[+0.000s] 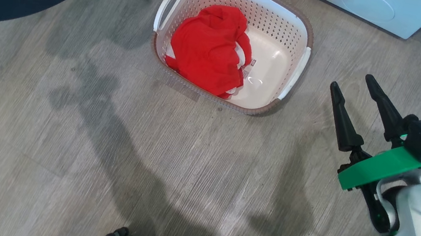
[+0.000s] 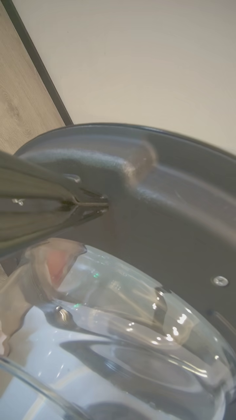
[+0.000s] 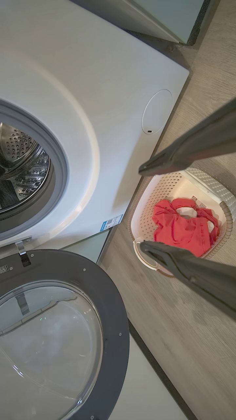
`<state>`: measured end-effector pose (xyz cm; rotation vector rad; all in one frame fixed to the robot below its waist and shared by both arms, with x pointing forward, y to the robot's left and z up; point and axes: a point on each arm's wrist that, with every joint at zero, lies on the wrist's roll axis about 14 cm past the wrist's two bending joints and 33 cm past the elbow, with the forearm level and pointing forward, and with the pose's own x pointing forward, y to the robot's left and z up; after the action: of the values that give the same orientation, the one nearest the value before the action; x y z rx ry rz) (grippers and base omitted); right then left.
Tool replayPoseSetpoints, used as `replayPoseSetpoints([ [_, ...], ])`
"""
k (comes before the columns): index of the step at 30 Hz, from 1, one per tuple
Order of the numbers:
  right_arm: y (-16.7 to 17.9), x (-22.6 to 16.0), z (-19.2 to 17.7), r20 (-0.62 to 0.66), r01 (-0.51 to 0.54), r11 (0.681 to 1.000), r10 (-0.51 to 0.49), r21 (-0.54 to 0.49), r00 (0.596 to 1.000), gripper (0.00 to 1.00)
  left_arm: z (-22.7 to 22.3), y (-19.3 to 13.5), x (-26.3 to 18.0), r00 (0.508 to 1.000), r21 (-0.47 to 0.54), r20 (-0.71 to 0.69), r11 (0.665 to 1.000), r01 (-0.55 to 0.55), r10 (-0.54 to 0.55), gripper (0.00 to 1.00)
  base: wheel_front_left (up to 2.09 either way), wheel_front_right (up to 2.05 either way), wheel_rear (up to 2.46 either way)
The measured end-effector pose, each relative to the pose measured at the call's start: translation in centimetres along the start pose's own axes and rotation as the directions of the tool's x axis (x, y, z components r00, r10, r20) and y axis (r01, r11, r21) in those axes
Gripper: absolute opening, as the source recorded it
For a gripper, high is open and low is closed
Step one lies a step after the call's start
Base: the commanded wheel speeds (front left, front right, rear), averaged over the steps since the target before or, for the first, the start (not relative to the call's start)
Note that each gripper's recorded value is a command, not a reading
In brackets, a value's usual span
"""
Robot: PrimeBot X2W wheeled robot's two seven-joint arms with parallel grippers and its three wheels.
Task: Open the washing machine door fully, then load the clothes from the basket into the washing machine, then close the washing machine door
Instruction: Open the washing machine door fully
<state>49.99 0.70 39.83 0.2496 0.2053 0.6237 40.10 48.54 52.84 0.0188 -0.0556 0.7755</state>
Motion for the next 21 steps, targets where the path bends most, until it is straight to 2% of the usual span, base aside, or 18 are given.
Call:
replayPoseSetpoints([
  [15,0.4,-0.2,0.7,0.006,-0.002,1.0,0.002,-0.013,1.0,1.0,0.7,0.1,-0.1,1.0,0.015,0.018,1.0,0.002,-0.002,0.0,0.0,0.0,0.0],
  [18,0.8,-0.4,1.0,0.013,-0.001,1.0,0.002,-0.012,1.0,1.0,0.9,0.3,-0.6,1.0,-0.042,0.025,0.999,-0.002,0.003,0.0,0.0,0.0,0.0],
  [21,1.3,-0.7,1.7,0.036,-0.001,1.0,0.001,-0.005,0.999,1.0,1.2,0.2,-1.3,0.999,-0.038,0.033,0.999,0.02,-0.019,0.0,0.0,0.0,0.0],
])
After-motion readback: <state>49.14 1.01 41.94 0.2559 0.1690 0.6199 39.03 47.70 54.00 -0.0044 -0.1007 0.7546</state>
